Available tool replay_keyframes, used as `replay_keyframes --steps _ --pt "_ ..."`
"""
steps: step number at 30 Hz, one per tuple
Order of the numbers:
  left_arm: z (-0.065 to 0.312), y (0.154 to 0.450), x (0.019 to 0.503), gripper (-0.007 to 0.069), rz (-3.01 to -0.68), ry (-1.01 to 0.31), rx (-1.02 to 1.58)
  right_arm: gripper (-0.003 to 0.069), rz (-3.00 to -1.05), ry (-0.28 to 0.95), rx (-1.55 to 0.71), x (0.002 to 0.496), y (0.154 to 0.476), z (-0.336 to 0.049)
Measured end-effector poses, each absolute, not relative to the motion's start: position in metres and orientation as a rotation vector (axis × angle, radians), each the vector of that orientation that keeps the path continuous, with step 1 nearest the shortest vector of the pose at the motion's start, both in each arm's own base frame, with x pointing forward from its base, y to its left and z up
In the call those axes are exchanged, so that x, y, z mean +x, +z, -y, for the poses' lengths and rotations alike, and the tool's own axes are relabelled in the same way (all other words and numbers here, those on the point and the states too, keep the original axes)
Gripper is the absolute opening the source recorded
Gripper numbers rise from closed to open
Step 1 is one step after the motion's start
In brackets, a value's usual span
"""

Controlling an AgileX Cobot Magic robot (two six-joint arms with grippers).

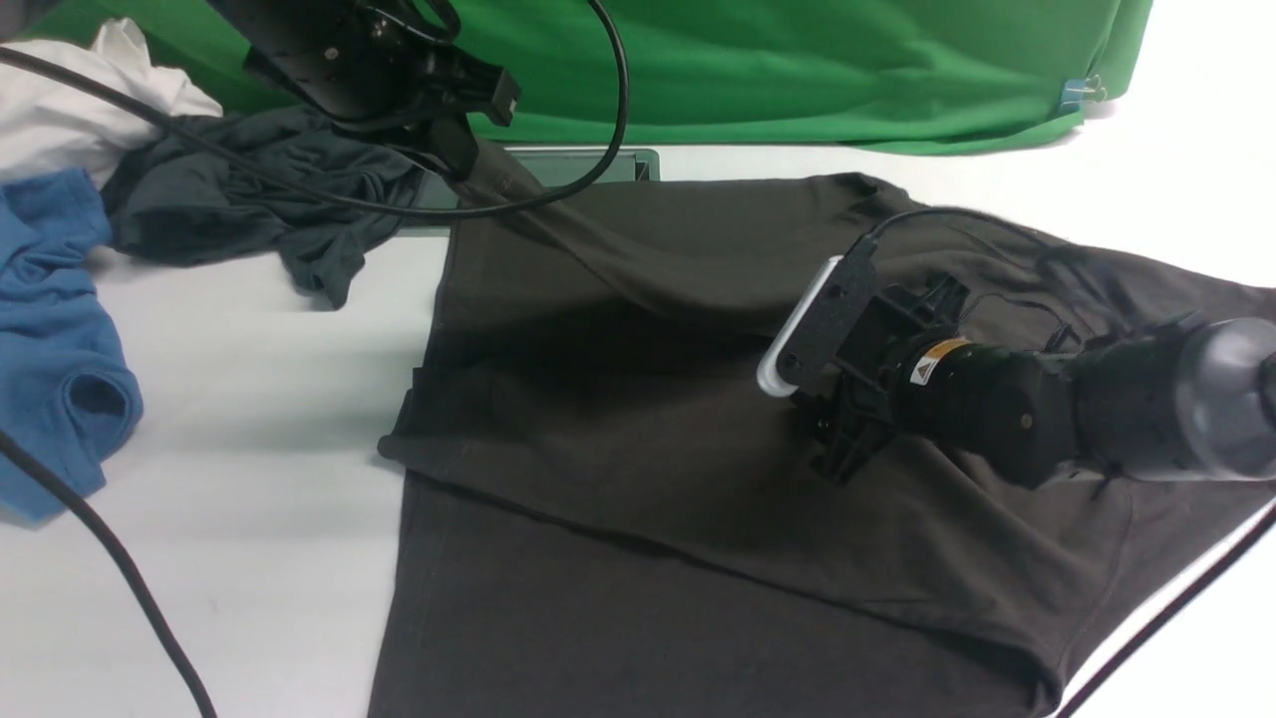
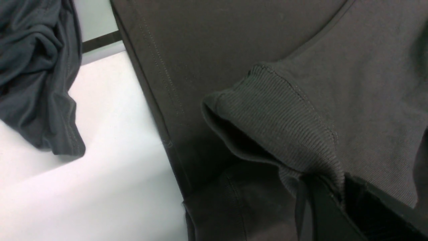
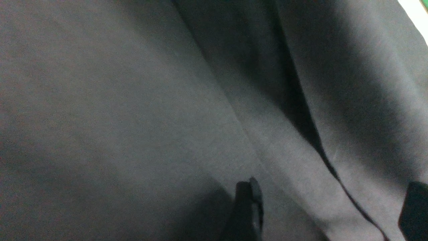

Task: Fold a long-sleeved shirt on a white desktop.
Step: 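Fold the left side of the dark shirt inward over its body with the left gripper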

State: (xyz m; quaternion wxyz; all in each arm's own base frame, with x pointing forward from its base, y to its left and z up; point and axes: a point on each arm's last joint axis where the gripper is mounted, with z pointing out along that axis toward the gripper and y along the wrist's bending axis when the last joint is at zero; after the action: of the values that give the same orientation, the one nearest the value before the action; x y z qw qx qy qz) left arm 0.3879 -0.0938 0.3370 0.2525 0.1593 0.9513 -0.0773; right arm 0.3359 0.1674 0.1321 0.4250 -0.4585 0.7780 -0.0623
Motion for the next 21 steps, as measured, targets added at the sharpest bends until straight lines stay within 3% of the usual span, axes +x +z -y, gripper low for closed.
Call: replay_keyframes --steps 7,21 --pt "0.097 0.348 0.384 0.0059 -2.542 -0.281 0.396 0.0522 -1.916 -0.176 -1.094 0.348 0.124 -0.171" --pt "0.096 0.366 0.377 0.0059 -2.464 -0.286 0.383 0.0515 -1.913 -0.153 -1.058 0.375 0.117 -0.186"
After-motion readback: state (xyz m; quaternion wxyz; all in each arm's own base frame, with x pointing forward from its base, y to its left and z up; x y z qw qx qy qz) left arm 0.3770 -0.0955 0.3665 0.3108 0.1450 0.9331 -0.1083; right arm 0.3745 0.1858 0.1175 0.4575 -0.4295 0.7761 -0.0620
